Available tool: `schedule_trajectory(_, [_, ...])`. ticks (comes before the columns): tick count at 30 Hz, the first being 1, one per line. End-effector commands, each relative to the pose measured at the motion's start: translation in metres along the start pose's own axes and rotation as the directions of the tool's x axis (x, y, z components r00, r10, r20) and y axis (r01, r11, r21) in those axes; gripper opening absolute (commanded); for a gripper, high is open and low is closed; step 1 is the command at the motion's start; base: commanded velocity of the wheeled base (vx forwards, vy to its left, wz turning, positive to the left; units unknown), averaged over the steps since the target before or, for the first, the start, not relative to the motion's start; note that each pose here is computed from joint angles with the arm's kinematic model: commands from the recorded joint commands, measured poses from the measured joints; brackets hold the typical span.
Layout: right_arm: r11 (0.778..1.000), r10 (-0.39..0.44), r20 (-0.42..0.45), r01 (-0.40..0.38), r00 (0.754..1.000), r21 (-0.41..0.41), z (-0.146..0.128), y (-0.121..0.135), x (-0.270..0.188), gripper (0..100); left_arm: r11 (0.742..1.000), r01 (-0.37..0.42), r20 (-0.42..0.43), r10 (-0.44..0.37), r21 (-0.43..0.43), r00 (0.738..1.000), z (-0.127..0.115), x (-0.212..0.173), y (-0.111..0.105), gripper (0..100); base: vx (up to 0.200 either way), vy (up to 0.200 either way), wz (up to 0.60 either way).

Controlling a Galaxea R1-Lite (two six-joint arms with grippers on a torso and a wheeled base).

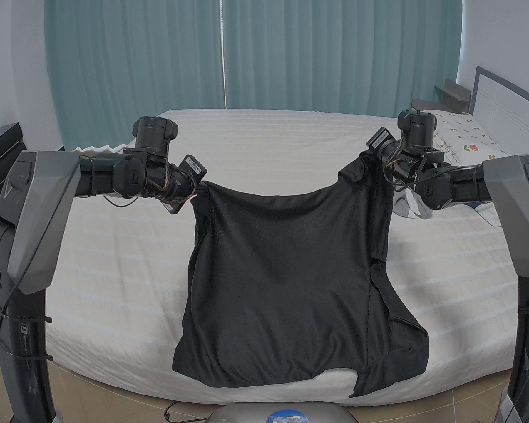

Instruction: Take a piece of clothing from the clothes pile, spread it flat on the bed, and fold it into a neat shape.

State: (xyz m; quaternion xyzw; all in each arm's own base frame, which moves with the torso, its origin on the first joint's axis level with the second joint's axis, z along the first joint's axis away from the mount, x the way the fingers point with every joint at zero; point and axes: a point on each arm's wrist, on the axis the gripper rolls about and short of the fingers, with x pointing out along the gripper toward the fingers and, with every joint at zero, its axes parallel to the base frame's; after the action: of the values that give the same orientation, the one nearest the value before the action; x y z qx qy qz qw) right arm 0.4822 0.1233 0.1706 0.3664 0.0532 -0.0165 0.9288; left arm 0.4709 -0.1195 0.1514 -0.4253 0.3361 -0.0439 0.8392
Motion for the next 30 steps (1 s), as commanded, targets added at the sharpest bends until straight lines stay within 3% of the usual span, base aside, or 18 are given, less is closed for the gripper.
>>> schedule_trajectory(1, [0.997,-0.074,-0.057,0.073,0.996,-0.025,-0.034,-0.032,0.019,0,0.999,-0.042,-0.031,0.042,-0.009,0.999,-0.013,0.031,0.016,100,0.0,0.0,0.0])
schedule_trajectory(2, [0.996,-0.086,-0.066,0.084,0.994,-0.029,-0.04,-0.037,0.021,100,0.998,-0.052,-0.034,0.052,-0.019,0.998,-0.016,0.037,0.019,100,0.0,0.0,0.0])
schedule_trajectory(9, [0.981,-0.186,-0.145,0.174,0.972,-0.09,-0.085,-0.079,0.034,100,0.992,-0.112,-0.055,0.109,-0.059,0.993,-0.024,0.06,0.039,100,0.0,0.0,0.0])
schedule_trajectory(15, [0.971,-0.23,-0.11,0.22,0.967,-0.097,-0.066,-0.095,0.037,100,0.974,-0.206,-0.054,0.201,-0.095,0.978,-0.012,0.053,0.053,100,0.0,0.0,0.0])
schedule_trajectory(19, [0.965,-0.251,-0.093,0.241,0.964,-0.108,-0.06,-0.099,0.037,100,0.969,-0.218,-0.06,0.213,-0.112,0.975,-0.009,0.047,0.054,100,0.0,0.0,0.0])
schedule_trajectory(21, [0.96,-0.27,-0.126,0.256,0.955,-0.114,-0.054,-0.103,0.022,100,0.965,-0.223,-0.099,0.211,-0.137,0.972,-0.006,0.026,0.05,100,0.0,0.0,0.0])
schedule_trajectory(25, [0.972,-0.229,-0.194,0.213,0.954,-0.103,-0.045,-0.098,0.004,100,0.968,-0.197,-0.162,0.173,-0.153,0.972,-0.006,-0.002,0.051,100,0.0,0.0,0.0])
schedule_trajectory(30, [0.973,-0.227,-0.277,0.203,0.934,-0.111,-0.045,-0.104,-0.015,100,0.969,-0.189,-0.171,0.162,-0.158,0.972,-0.017,-0.023,0.061,100,0.0,0.0,0.0])
